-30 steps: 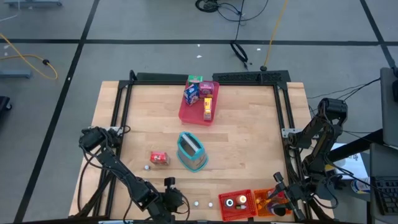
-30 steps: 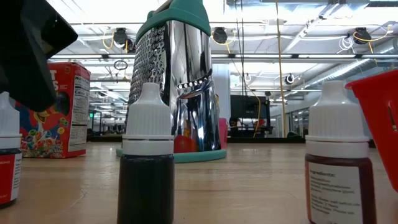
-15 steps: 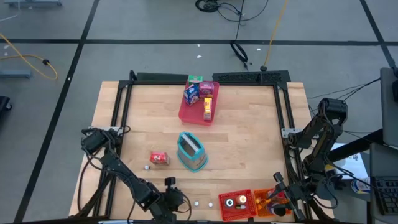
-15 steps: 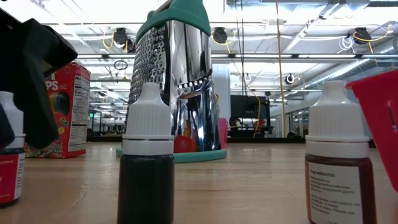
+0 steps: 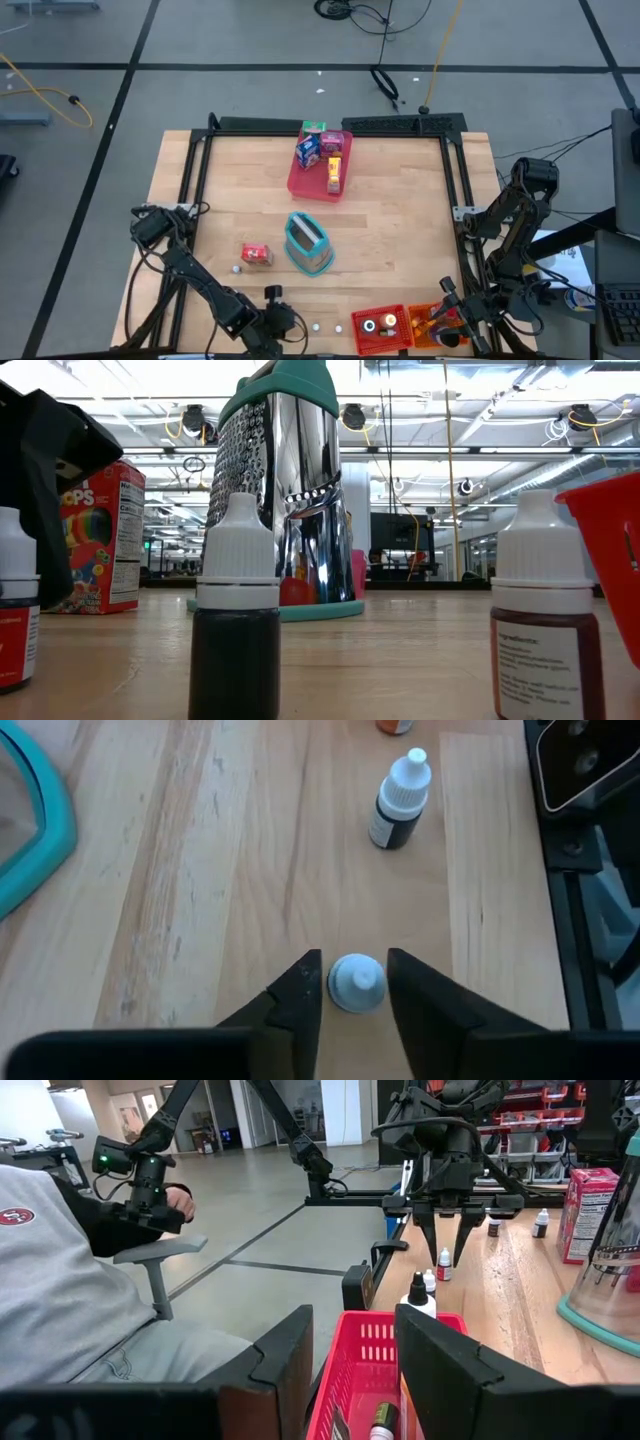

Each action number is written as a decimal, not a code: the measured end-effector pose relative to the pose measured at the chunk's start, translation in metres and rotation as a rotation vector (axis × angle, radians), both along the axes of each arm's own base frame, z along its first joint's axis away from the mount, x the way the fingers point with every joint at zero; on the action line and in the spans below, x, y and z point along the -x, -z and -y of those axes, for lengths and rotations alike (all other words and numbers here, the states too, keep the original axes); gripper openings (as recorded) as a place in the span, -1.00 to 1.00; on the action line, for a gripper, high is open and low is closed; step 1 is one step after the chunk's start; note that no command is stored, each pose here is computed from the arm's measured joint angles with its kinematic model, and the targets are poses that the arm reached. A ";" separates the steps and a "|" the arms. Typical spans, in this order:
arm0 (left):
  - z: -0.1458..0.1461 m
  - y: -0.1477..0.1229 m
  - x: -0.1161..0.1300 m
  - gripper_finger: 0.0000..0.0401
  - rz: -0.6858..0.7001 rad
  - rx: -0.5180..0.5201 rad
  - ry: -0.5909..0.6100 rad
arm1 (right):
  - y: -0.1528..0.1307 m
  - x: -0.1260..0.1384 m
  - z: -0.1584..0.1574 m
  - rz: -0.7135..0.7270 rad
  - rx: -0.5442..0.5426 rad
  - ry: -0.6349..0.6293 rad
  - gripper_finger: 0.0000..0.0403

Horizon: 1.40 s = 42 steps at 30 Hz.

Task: Pick & Place Kitchen Items
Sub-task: Put the red food coloring bottle into the pink bin

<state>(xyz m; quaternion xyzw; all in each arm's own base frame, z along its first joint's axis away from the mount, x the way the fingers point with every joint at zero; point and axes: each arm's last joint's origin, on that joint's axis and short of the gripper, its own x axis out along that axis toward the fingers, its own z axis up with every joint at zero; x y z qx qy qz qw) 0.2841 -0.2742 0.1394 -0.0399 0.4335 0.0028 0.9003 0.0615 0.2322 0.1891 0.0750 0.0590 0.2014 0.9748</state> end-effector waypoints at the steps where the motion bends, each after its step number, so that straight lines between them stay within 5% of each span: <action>1: 0.000 0.000 0.000 -0.48 0.001 -0.001 0.002 | 0.000 0.000 0.000 0.000 0.000 0.000 -0.33; 6: 0.000 0.000 0.000 -0.80 0.003 -0.001 0.003 | 0.000 0.000 0.000 0.000 -0.001 0.000 -0.33; 20: -0.001 -0.003 -0.001 -0.79 0.010 0.008 -0.001 | 0.000 0.000 0.000 0.000 -0.001 0.000 -0.33; 42: -0.011 -0.047 -0.022 -0.79 0.171 0.144 0.038 | 0.000 0.000 0.000 0.000 -0.001 0.001 -0.33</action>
